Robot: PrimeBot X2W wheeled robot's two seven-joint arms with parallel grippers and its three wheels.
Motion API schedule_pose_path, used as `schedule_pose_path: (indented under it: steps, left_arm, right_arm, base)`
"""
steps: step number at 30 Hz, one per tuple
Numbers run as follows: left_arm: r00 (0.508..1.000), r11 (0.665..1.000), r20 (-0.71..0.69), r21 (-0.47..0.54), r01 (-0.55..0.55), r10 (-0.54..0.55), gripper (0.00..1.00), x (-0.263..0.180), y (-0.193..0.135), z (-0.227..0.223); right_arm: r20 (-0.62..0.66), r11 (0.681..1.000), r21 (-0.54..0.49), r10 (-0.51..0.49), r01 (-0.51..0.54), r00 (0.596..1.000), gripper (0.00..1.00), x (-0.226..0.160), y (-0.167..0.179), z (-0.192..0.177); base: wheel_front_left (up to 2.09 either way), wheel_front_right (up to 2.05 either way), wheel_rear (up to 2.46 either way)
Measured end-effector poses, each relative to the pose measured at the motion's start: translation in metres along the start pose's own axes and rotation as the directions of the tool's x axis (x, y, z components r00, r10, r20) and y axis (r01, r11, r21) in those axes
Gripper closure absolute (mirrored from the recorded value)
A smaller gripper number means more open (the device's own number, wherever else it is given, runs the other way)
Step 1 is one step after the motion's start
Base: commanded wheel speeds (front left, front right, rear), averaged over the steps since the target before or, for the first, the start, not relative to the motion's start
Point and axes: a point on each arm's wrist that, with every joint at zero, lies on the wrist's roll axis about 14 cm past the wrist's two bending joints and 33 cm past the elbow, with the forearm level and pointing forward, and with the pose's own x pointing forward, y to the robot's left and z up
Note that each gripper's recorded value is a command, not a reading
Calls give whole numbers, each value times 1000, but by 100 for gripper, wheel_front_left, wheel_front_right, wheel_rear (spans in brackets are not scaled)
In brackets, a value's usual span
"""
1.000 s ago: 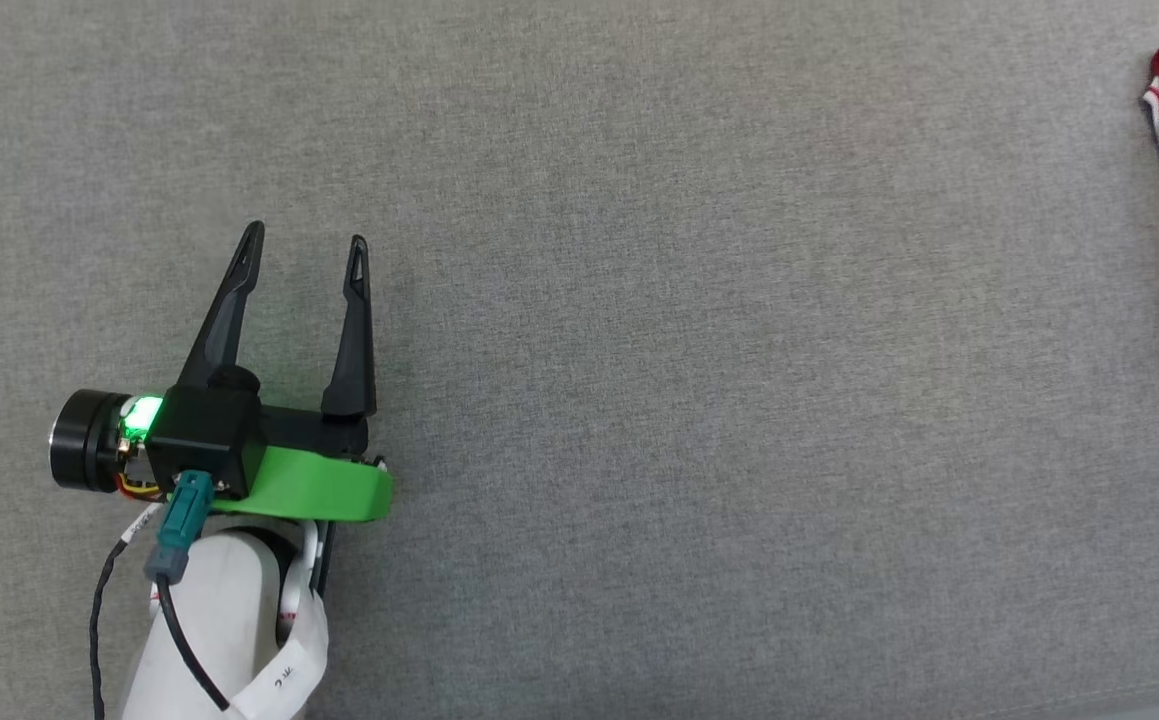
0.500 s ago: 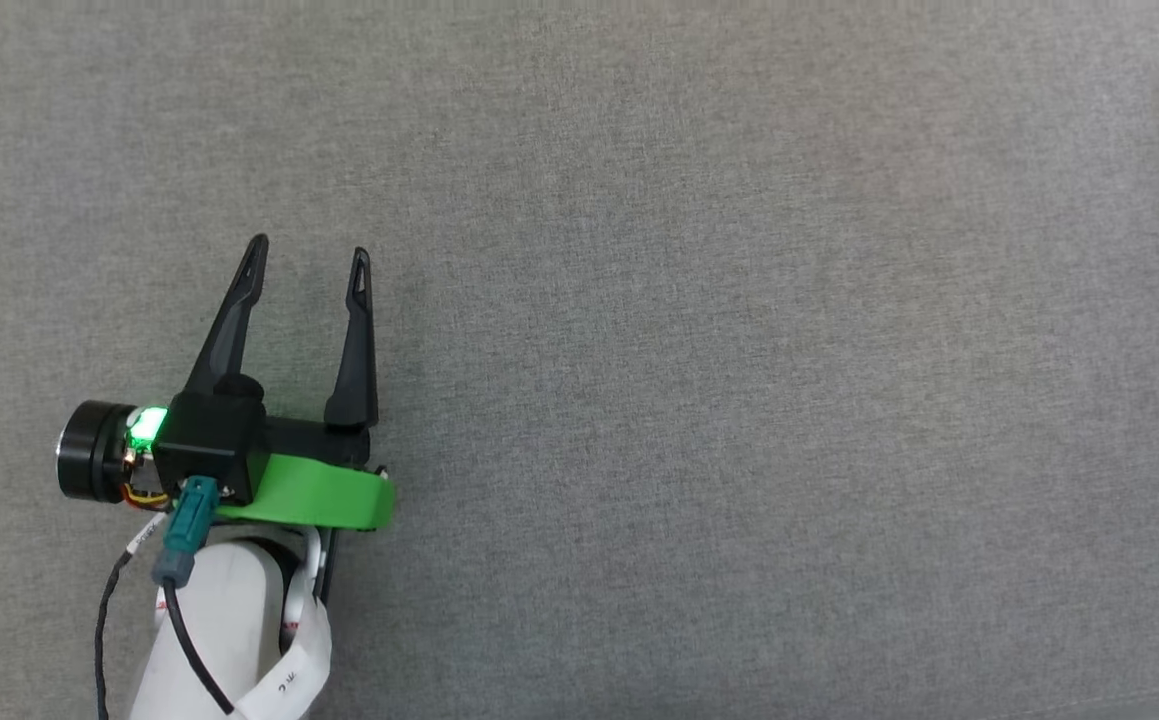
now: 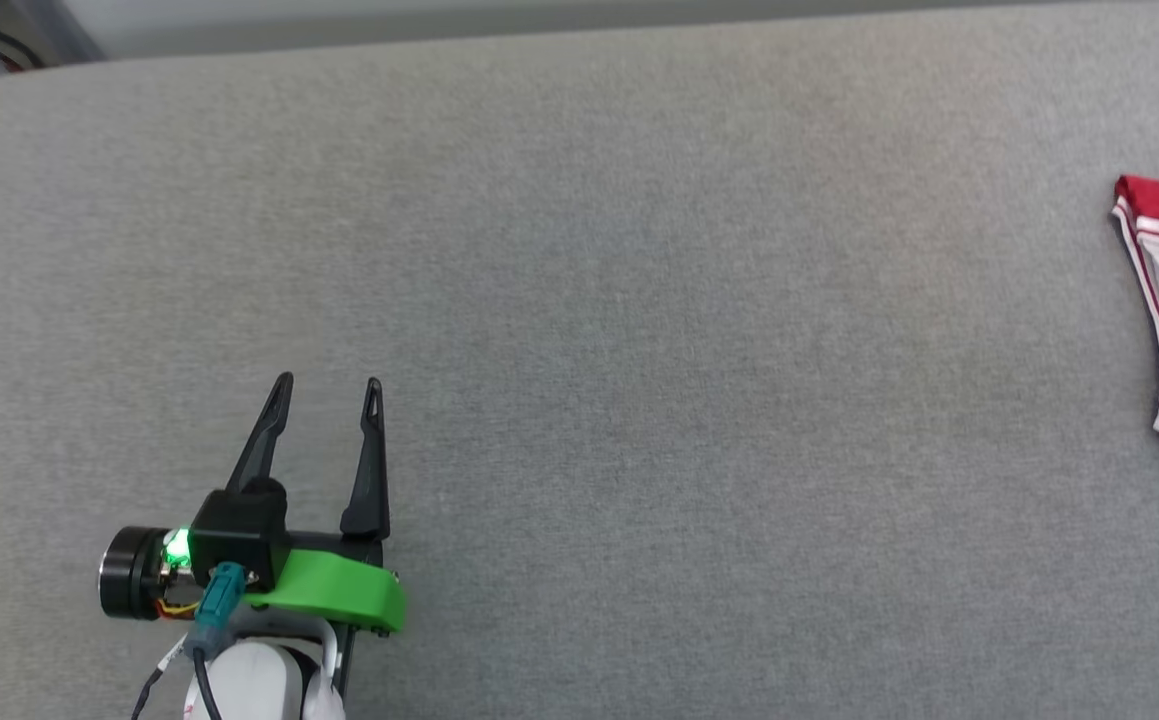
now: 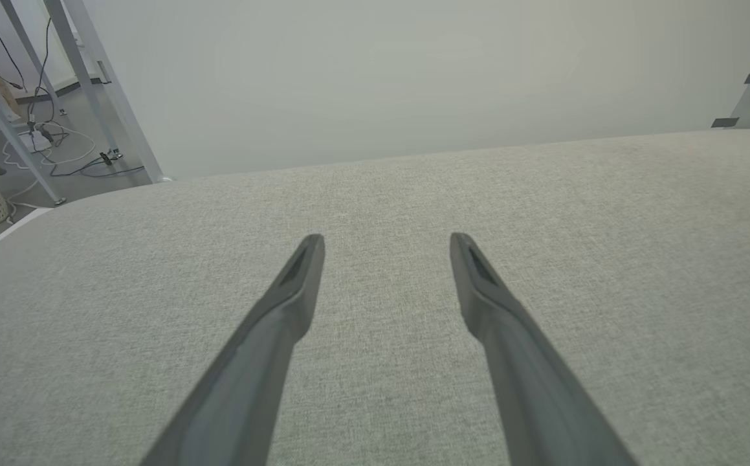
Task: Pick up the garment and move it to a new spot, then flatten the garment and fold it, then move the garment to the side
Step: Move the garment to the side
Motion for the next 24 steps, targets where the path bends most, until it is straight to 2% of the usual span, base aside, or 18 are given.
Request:
schedule_pose_path:
  steps: [5,9,11,17,24]
  left_arm:
    - [999,999,35,11,-41,41,0,-18,11,18]
    - [996,997,49,18,-81,80,0,-32,22,26]
    - [993,995,60,20,-100,98,0,-38,27,31]
    - [987,991,85,21,-135,133,0,-53,36,41]
    - [981,987,118,19,-158,154,0,-62,41,53]
  right_arm:
    - [166,997,33,62,-68,984,0,-5,38,46]
    - [329,990,55,106,-131,938,0,-16,78,90]
    - [373,982,88,121,-165,920,0,-26,99,99]
    - [359,948,200,166,-250,918,0,-66,162,82]
    - [267,907,311,204,-285,942,0,-103,201,48]
  base:
    - [0,0,0]
    - [0,0,0]
    - [0,0,0]
    - [0,0,0]
    - [0,0,0]
